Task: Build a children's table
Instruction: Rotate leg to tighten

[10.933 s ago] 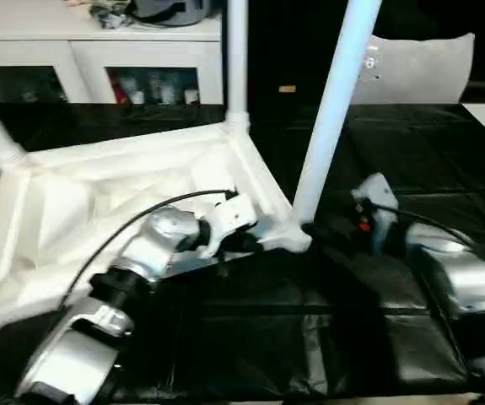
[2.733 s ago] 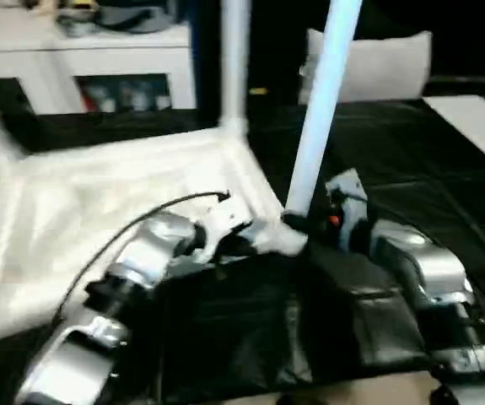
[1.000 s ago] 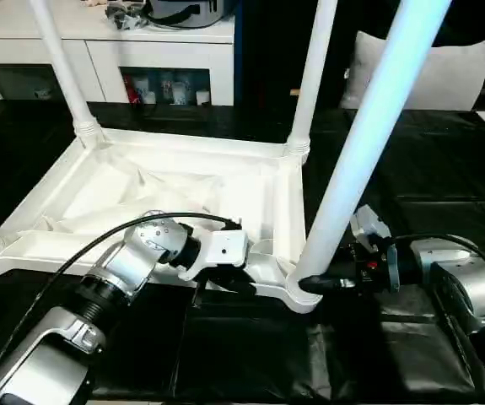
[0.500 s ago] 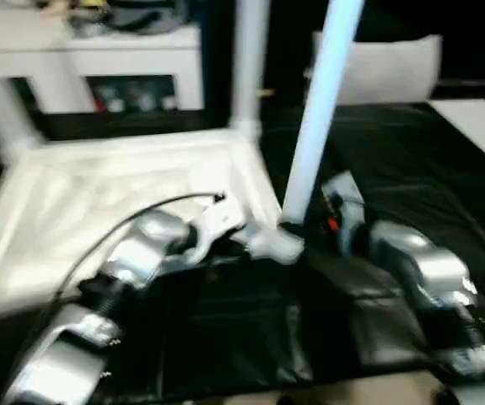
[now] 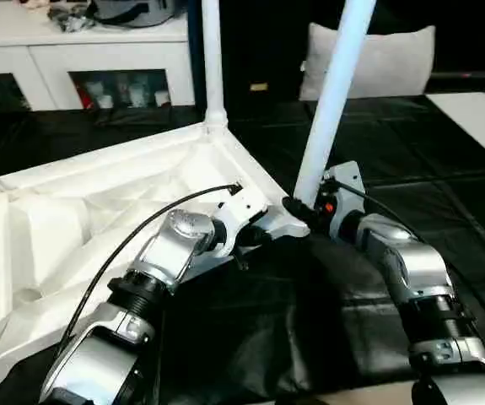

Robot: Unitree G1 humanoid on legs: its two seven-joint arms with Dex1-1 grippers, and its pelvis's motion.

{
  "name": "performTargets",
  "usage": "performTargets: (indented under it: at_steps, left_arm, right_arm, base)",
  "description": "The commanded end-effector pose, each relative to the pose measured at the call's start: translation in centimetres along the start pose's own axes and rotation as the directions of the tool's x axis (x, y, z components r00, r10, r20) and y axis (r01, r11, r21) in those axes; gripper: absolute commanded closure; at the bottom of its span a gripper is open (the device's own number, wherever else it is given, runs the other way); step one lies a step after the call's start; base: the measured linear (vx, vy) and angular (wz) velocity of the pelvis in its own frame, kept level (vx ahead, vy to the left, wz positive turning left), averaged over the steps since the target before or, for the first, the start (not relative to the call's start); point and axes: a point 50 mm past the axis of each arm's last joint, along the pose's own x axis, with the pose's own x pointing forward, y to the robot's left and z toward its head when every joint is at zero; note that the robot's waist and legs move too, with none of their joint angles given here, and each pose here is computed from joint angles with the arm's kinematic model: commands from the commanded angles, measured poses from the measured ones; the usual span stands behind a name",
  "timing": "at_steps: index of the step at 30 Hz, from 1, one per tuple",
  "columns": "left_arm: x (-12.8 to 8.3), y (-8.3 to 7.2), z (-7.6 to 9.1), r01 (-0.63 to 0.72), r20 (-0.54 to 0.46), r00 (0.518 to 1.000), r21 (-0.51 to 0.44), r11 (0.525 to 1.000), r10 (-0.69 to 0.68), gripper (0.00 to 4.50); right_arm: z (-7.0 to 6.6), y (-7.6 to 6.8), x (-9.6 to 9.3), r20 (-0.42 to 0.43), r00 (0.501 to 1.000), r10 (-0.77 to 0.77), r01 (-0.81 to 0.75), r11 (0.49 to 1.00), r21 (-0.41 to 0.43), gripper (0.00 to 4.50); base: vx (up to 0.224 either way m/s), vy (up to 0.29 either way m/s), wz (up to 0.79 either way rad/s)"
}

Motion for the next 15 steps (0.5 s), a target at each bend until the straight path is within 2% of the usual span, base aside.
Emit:
performTargets:
  at_steps: [1,2,7,9,11,12,13,14,15]
  left_arm:
    - [-0.5,0.2,0.9,0.023,0.038,0.999,0.079,0.997,-0.026,4.50]
    - [-0.6,0.2,0.7,0.033,0.034,0.999,0.088,0.996,-0.036,4.50]
    - [-1.3,-0.1,0.0,0.142,0.020,0.989,0.163,0.976,-0.147,4.50]
    - [-1.5,-0.1,-0.2,0.177,0.012,0.983,0.193,0.965,-0.183,4.50]
    - [-2.0,-0.3,-0.5,0.250,0.000,0.966,0.229,0.941,-0.257,4.50]
    - [-2.4,-0.4,-0.8,0.305,-0.034,0.951,0.262,0.916,-0.307,4.50]
    - [-2.5,-0.4,-0.8,0.309,-0.037,0.950,0.266,0.913,-0.311,4.50]
    - [-2.6,-0.5,-0.9,0.326,-0.052,0.944,0.281,0.903,-0.325,4.50]
    - [-3.0,-0.5,-1.2,0.365,-0.092,0.930,0.326,0.872,-0.355,4.50]
  right_arm:
    - [-0.1,0.1,-0.7,0.002,0.997,0.073,-0.073,0.997,-0.040,0.96]
    - [-0.2,-0.1,-1.0,-0.003,0.997,0.083,-0.083,0.995,-0.053,0.78]
    - [-0.1,-1.1,-3.2,-0.022,0.981,0.191,-0.192,0.973,-0.125,0.52]
    - [-0.1,-1.4,-4.0,-0.054,0.972,0.228,-0.234,0.959,-0.161,0.19]
    - [-0.2,-1.8,-4.8,-0.113,0.956,0.271,-0.290,0.932,-0.220,0.19]
    - [-0.3,-1.8,-5.4,-0.146,0.932,0.332,-0.358,0.906,-0.226,0.19]
    - [-0.3,-1.8,-5.5,-0.148,0.929,0.338,-0.365,0.903,-0.226,0.19]
    - [-0.2,-1.7,-5.7,-0.156,0.919,0.363,-0.391,0.892,-0.228,0.41]
    - [-0.3,-1.6,-6.2,-0.176,0.886,0.428,-0.459,0.860,-0.221,0.41]
  base:
    - [0.000,0.000,0.00]
    - [0.000,0.000,0.00]
    - [0.000,0.000,0.00]
    - [0.000,0.000,0.00]
    - [0.000,0.000,0.00]
    - [0.000,0.000,0.00]
    - [0.000,0.000,0.00]
    - [0.000,0.000,0.00]
    - [0.000,0.000,0.00]
